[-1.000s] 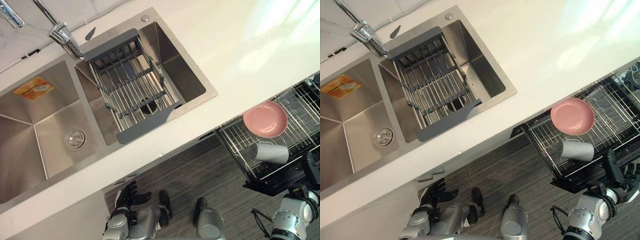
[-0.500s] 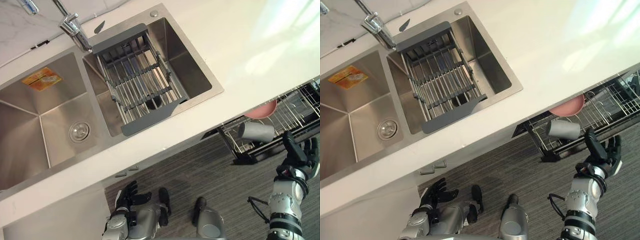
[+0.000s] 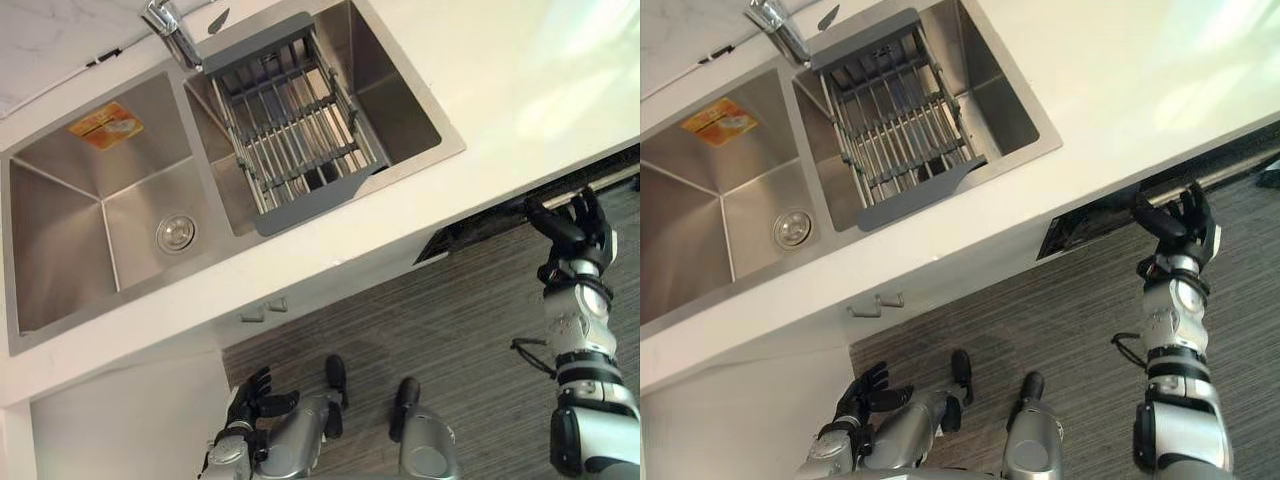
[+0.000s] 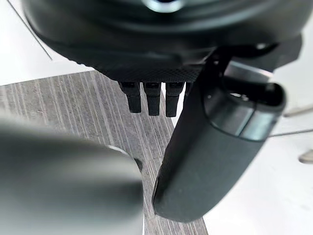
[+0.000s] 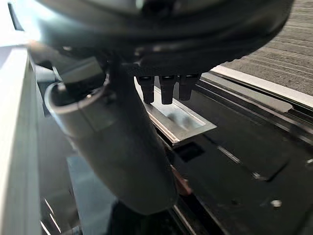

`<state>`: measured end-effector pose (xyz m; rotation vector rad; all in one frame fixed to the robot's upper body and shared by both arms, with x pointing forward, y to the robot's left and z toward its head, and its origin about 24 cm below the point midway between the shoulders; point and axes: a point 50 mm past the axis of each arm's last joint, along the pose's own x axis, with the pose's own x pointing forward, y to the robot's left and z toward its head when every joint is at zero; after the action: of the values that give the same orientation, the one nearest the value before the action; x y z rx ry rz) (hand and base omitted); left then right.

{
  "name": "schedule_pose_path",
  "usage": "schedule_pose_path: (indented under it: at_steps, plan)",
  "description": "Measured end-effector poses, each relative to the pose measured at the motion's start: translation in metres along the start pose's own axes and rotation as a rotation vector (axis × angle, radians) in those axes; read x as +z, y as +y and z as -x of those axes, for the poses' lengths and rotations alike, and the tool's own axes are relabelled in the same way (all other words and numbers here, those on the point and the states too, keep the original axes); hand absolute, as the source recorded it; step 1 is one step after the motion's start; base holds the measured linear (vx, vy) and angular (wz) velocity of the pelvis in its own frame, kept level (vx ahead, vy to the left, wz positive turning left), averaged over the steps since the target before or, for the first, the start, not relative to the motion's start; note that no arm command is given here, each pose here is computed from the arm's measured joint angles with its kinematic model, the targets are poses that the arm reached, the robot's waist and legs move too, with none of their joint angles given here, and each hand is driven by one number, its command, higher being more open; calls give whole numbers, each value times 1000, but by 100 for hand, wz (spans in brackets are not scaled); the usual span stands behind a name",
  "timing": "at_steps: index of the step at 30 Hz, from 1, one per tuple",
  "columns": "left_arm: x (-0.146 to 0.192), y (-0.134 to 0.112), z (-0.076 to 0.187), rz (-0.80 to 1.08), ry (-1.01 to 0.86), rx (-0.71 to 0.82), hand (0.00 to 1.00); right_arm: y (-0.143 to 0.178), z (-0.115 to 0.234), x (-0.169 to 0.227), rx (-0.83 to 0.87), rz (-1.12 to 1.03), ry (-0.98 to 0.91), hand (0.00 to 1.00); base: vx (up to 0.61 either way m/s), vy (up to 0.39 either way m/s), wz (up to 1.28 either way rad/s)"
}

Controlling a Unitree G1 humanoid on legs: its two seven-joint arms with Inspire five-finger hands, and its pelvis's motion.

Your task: Walk over to the sink, pick up the cup, carry it to the dishwasher, place the cup inside the dishwasher, then close the dishwasher door

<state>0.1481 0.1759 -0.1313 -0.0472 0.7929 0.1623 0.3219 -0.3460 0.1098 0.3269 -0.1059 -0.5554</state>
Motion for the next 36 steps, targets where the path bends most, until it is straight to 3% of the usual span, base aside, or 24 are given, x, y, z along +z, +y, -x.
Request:
schedule_pose_path:
  at_steps: [7,19,23,26,31,36]
  plan:
    - [1,1,0,-6,-6,-1,90,18,-5,9,105,128,-8,90,-58,-30,0]
    - [1,-4,0,-80,-19,-39,90,15,11,-2,306,490,8,90,2,-6,-1]
    - [1,-6,1,-104,-21,-54,90,15,36,-25,428,585,42,90,1,-11,3]
    - [1,-3,0,-116,-18,-50,90,20,63,-58,482,511,104,90,15,-19,14]
    - [-1,3,0,-126,-2,-39,90,5,96,-87,439,454,176,90,24,4,3]
    - [-12,13,4,-140,46,-8,90,-26,118,-102,347,583,230,90,46,18,-3]
